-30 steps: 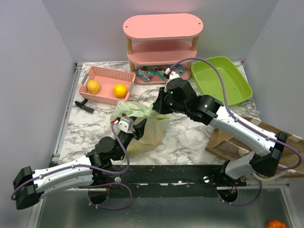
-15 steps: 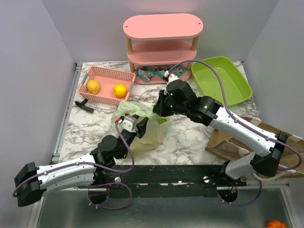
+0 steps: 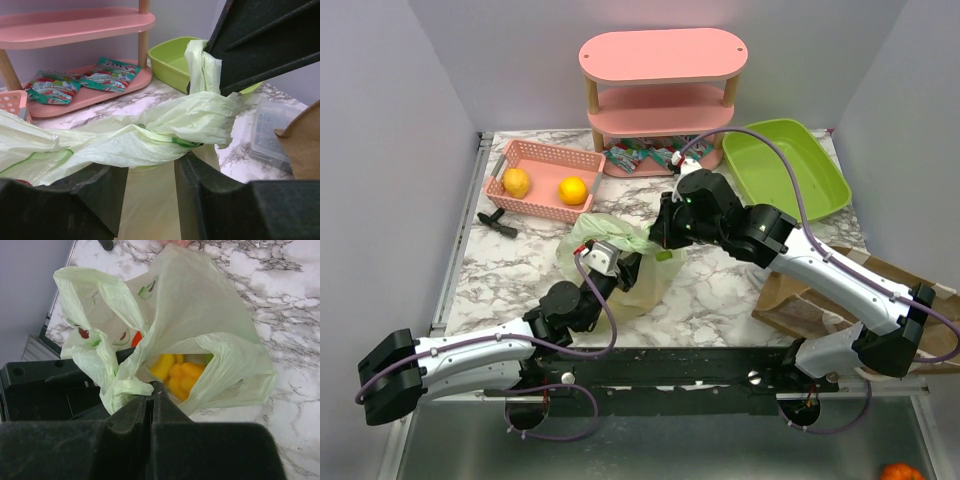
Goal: Place the food into the grocery bag and tie it
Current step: Tie the grocery bag at the center of the board.
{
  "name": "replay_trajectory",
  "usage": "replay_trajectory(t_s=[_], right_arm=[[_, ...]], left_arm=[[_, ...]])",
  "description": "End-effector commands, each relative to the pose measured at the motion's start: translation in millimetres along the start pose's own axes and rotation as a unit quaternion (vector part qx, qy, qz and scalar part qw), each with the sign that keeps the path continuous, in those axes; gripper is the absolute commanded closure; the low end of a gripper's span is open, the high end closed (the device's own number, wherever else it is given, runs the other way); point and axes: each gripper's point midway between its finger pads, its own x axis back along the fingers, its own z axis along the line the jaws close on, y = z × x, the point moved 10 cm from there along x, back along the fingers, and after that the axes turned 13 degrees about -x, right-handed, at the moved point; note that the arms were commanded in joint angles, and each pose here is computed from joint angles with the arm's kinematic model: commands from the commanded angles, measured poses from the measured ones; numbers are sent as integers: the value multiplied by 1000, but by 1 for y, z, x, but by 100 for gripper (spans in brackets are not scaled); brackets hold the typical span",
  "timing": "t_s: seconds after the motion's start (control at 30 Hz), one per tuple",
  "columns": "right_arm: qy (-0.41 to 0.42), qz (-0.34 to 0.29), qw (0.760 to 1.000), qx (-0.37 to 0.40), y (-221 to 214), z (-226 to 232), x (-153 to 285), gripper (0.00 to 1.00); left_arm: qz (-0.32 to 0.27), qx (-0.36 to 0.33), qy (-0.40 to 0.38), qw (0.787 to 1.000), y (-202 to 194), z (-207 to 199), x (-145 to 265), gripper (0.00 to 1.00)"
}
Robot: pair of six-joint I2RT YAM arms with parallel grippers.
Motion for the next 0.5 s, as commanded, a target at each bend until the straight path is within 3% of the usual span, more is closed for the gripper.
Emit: replay_trajectory(t_s=[0.0, 0.17, 0.37, 0.47], right_arm=[[11, 12, 1000, 3, -2, 0, 9, 99], [12, 27, 1000, 0, -9, -4, 5, 99], [11, 41, 999, -6, -16, -9, 4, 99], [12, 46, 999, -10, -19, -11, 5, 99]], left_arm=[[-33, 34, 18, 999, 19, -1, -7, 54], [-37, 32, 37, 998, 19, 1, -10, 47], [-39, 21, 68, 997, 22, 3, -18, 47], [-43, 17, 85, 995, 25, 2, -26, 52]])
